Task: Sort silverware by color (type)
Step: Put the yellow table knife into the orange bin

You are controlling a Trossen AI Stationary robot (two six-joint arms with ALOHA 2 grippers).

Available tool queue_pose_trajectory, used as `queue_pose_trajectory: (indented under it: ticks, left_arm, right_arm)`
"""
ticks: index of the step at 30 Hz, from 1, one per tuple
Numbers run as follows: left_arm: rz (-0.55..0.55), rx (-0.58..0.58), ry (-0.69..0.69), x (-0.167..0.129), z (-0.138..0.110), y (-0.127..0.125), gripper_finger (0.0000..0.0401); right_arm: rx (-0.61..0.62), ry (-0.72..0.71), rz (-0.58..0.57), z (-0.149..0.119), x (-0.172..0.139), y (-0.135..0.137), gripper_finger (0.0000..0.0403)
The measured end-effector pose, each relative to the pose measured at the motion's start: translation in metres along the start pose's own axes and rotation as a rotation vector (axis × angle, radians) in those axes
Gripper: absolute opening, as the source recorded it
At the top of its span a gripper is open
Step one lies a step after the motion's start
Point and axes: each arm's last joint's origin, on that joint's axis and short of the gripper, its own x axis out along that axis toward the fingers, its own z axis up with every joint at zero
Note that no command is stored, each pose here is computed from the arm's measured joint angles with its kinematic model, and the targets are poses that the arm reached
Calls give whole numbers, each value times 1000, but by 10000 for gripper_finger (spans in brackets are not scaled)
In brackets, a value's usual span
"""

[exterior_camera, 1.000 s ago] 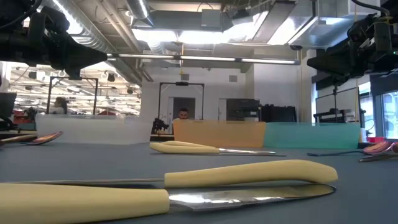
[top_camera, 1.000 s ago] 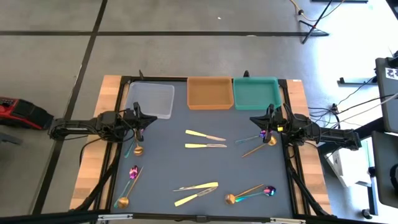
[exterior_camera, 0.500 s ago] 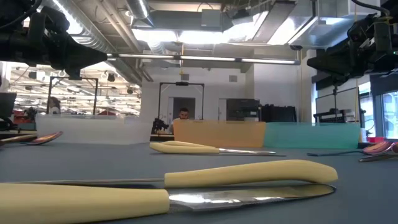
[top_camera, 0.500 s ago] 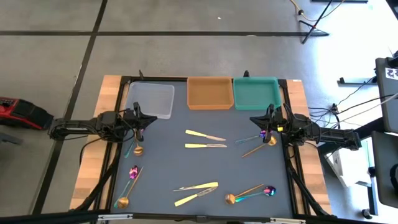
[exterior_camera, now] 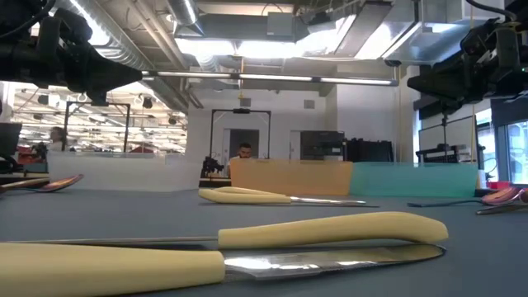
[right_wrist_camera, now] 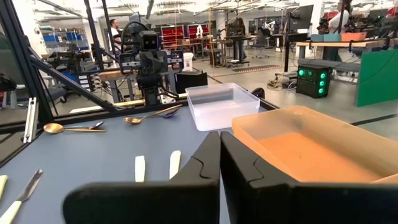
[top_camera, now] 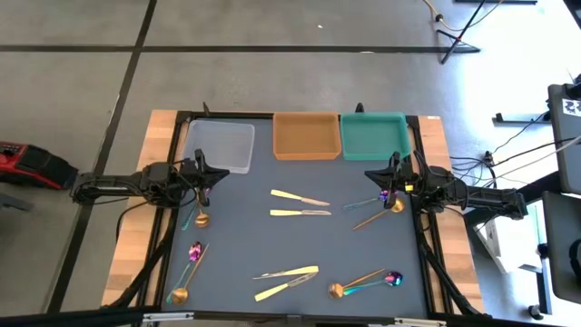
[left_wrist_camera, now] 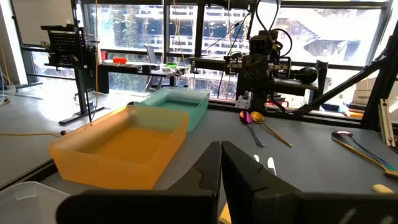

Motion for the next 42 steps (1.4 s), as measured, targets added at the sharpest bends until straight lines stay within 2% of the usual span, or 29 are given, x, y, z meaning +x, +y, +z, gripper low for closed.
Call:
queue_pose_trajectory:
  ticks: [5,11,13,19,23,25,30,36,42]
  left_arm:
    - [0,0,1,0,0,0,7]
    - [0,2,-1,0,0,0,7]
    - [15,60,-31,0,3,0,7]
    - [81,88,-199,-2,20,2,7]
    - [85,187,-242,-2,25,3,7]
    - [70,201,-259,0,26,3,7]
    - [6,227,-228,6,24,3,7]
    - [-47,242,-152,16,17,1,7]
    - [29,228,-136,21,15,2,7]
  right_arm:
    - [8,-9,1,1,0,0,1]
    - [-37,-152,1,15,-1,1,1]
    - [-52,-163,-8,16,-1,1,1]
    - [-83,-53,-123,7,13,-2,1]
    - [-80,-3,-132,4,26,-1,1]
    - [-71,36,-134,5,35,1,1]
    - [-73,185,-135,3,62,4,1]
    - [-78,215,-72,2,104,10,1]
    - [-87,355,-36,-11,154,16,2]
